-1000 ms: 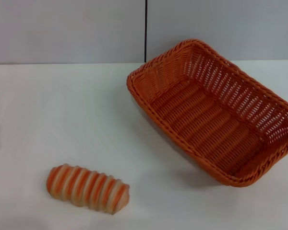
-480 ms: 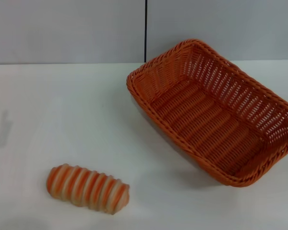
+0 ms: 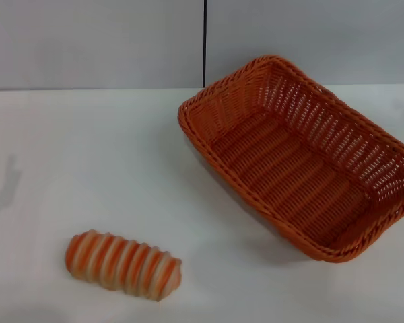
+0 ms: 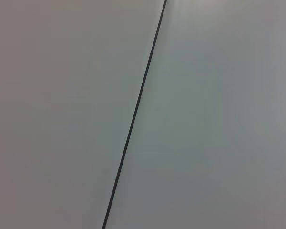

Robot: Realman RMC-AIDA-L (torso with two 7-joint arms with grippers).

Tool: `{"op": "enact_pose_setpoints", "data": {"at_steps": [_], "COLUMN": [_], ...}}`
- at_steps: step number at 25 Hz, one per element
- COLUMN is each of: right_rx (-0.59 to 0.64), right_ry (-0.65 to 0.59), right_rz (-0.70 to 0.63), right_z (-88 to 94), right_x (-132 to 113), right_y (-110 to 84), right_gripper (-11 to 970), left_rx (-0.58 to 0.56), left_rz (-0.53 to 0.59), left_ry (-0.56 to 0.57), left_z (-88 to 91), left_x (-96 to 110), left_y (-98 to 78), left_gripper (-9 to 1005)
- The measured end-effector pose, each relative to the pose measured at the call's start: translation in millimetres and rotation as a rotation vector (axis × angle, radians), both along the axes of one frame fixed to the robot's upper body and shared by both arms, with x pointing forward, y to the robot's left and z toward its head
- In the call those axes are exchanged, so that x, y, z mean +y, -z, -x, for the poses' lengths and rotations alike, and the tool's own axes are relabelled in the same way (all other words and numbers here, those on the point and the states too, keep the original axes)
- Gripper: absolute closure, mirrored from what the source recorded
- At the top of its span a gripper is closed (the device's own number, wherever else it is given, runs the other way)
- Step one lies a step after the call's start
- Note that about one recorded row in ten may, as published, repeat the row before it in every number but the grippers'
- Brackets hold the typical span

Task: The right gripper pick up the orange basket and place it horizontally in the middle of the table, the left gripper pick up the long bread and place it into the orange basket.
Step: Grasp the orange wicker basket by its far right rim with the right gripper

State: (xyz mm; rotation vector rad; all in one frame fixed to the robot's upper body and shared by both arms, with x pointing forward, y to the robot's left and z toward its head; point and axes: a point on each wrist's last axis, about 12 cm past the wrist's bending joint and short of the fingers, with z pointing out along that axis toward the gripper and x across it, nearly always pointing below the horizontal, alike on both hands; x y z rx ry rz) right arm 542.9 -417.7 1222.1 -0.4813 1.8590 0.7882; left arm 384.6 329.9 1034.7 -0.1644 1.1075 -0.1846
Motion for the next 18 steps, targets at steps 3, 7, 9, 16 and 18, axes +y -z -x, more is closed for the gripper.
{"op": "enact_pose_setpoints", "data": {"at_steps": [3, 7, 9, 16, 18], "right_rx": [0.111, 0.239, 0.276, 0.389, 0.397], "right_ry": [-0.065, -0.105, -0.129, -0.232, -0.231], "right_rz": [0.133, 0.276, 0.314, 0.422, 0.447], "right_z": [-11.7, -23.4, -28.1, -42.6, -45.3], "right_x": [18, 35, 43, 78, 82], "right_y": [-7.0, -6.5, -2.1, 25.7, 28.8], "right_gripper": [134, 134, 134, 134, 134], "left_rx": [0.005, 0.014, 0.017, 0.021, 0.020], "left_rz": [0.040, 0.062, 0.057, 0.060, 0.062], "left_ry": [0.020, 0.033, 0.035, 0.046, 0.046], "left_z": [0.3, 1.9, 2.5, 2.6, 2.6], "left_x": [0, 3, 3, 1, 1], "left_y": [0.7, 1.7, 2.1, 2.6, 2.6], "left_gripper": [196, 196, 196, 196, 196]}}
